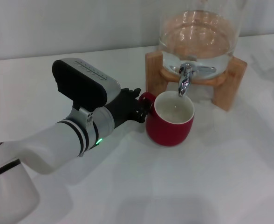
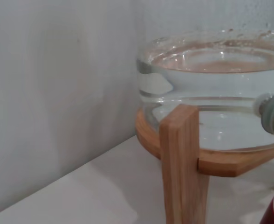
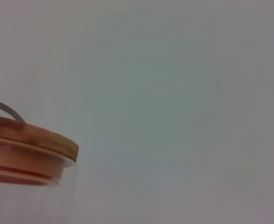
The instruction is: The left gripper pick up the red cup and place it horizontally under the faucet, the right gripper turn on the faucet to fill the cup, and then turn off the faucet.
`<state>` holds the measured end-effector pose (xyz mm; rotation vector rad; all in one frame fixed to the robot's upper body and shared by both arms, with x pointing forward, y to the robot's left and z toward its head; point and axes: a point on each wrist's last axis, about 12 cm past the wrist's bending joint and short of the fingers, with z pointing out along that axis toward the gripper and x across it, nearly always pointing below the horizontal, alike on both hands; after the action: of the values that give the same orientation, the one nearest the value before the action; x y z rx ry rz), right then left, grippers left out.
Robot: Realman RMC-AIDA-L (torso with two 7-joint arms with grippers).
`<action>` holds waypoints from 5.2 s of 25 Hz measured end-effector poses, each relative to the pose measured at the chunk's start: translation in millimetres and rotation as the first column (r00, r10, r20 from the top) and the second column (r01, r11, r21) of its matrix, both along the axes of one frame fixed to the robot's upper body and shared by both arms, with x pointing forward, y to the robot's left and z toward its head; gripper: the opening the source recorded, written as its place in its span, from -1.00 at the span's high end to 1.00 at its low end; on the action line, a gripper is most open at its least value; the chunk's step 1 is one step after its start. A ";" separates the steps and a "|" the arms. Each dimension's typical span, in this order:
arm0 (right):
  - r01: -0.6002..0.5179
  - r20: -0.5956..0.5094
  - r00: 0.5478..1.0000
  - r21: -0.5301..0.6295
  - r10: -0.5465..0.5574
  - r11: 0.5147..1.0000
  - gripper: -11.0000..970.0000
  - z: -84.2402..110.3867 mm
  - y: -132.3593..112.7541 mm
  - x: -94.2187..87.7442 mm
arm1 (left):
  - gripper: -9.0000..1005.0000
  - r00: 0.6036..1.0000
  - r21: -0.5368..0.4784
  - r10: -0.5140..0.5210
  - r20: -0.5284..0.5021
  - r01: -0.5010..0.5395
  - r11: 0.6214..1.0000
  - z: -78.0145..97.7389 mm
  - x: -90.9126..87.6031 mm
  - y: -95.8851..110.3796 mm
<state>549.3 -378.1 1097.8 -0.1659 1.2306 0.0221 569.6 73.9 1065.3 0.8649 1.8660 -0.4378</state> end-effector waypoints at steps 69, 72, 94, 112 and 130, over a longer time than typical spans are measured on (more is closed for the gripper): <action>-0.010 -0.006 1.000 0.003 0.010 1.000 -0.39 -5.9 -0.3 -9.7 | 0.11 0.997 0.012 0.010 -0.083 -0.010 1.000 -6.4 -11.4 -9.4; -0.009 -0.006 1.000 0.003 0.009 1.000 -0.38 -6.0 -0.4 -9.9 | 0.11 0.996 0.016 0.015 -0.087 -0.014 1.000 -6.6 -13.0 -9.5; -0.006 -0.030 1.000 -0.009 0.006 1.000 -0.38 -8.6 0.4 -8.1 | 0.07 0.997 0.030 0.032 -0.077 -0.029 0.999 -14.8 -41.4 5.1; 0.012 -0.050 0.999 -0.011 -0.012 1.000 -0.38 -13.2 -3.5 -13.1 | 0.04 0.991 -0.068 -0.021 0.131 0.031 0.997 9.2 -77.7 20.8; 0.038 -0.044 0.998 -0.020 -0.039 0.999 -0.38 -10.5 -14.5 -16.5 | 0.01 0.900 -0.438 0.238 0.365 -0.060 0.897 17.9 -93.3 131.0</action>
<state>532.8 -392.6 1087.3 -0.1590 1.2780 -0.0195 476.4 204.9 1083.2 0.4670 1.3647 -0.4905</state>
